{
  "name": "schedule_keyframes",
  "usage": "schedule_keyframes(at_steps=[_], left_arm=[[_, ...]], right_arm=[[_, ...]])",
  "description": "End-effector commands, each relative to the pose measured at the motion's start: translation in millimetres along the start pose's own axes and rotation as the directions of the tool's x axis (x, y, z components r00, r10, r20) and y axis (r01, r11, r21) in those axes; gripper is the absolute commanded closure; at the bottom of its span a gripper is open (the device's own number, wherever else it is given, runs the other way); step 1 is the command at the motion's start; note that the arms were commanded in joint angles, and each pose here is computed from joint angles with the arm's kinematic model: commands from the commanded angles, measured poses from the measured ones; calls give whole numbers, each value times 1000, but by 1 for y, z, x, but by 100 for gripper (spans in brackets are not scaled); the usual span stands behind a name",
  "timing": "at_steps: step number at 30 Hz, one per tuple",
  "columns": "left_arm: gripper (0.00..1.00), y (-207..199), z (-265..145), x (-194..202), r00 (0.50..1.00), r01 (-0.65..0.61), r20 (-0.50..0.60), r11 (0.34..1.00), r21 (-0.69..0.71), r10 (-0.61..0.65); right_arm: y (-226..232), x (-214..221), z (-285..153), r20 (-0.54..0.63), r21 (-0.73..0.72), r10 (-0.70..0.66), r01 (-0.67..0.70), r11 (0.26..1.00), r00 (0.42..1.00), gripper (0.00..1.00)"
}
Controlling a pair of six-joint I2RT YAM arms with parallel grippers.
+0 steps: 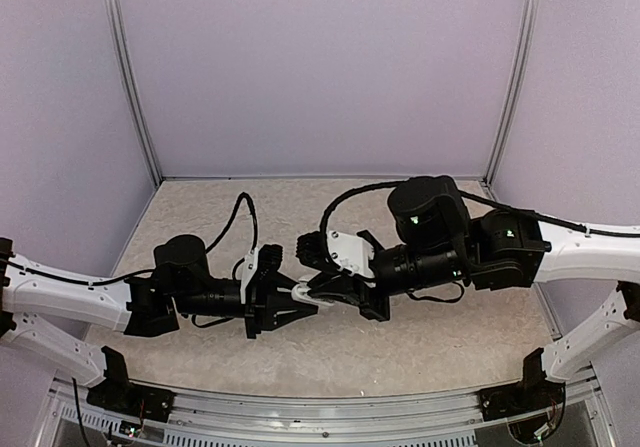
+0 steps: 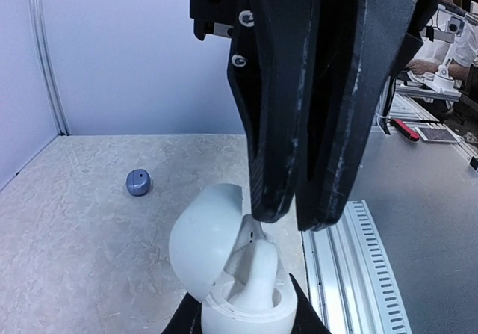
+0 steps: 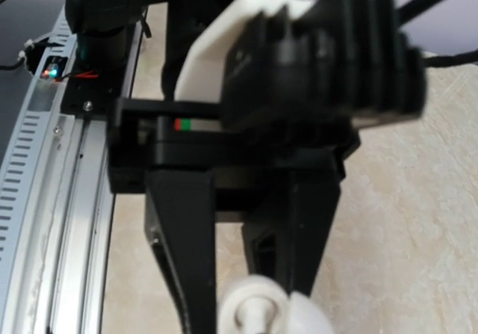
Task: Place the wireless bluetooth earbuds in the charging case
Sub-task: Adjust the left earbud in the left side groove of the charging case.
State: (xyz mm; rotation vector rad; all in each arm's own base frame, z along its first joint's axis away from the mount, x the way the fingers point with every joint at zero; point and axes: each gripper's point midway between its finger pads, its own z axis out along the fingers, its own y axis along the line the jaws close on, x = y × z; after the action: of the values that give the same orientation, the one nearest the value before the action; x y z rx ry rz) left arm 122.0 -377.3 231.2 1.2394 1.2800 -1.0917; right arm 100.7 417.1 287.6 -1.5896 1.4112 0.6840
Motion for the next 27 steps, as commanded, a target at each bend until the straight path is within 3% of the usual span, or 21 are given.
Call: schedule_keyframes(at_steps=[1, 7, 18, 27], left_arm=[[100, 4, 3, -18, 999, -21, 45, 1000, -12, 21], [100, 2, 3, -19, 999, -21, 47, 1000, -6, 21], [100, 8, 3, -19, 999, -11, 44, 999, -33, 13], [100, 9, 3, -17, 999, -10, 36, 999, -39, 11]], right_arm=[[0, -1, -4, -6, 22, 3, -2, 1000, 1000, 88], [-28, 10, -13, -61, 184, 25, -13, 983, 998, 87], [1, -15, -24, 34, 45, -13, 11, 999, 999, 82], [2, -6, -6, -41, 58, -24, 27, 998, 999, 84]])
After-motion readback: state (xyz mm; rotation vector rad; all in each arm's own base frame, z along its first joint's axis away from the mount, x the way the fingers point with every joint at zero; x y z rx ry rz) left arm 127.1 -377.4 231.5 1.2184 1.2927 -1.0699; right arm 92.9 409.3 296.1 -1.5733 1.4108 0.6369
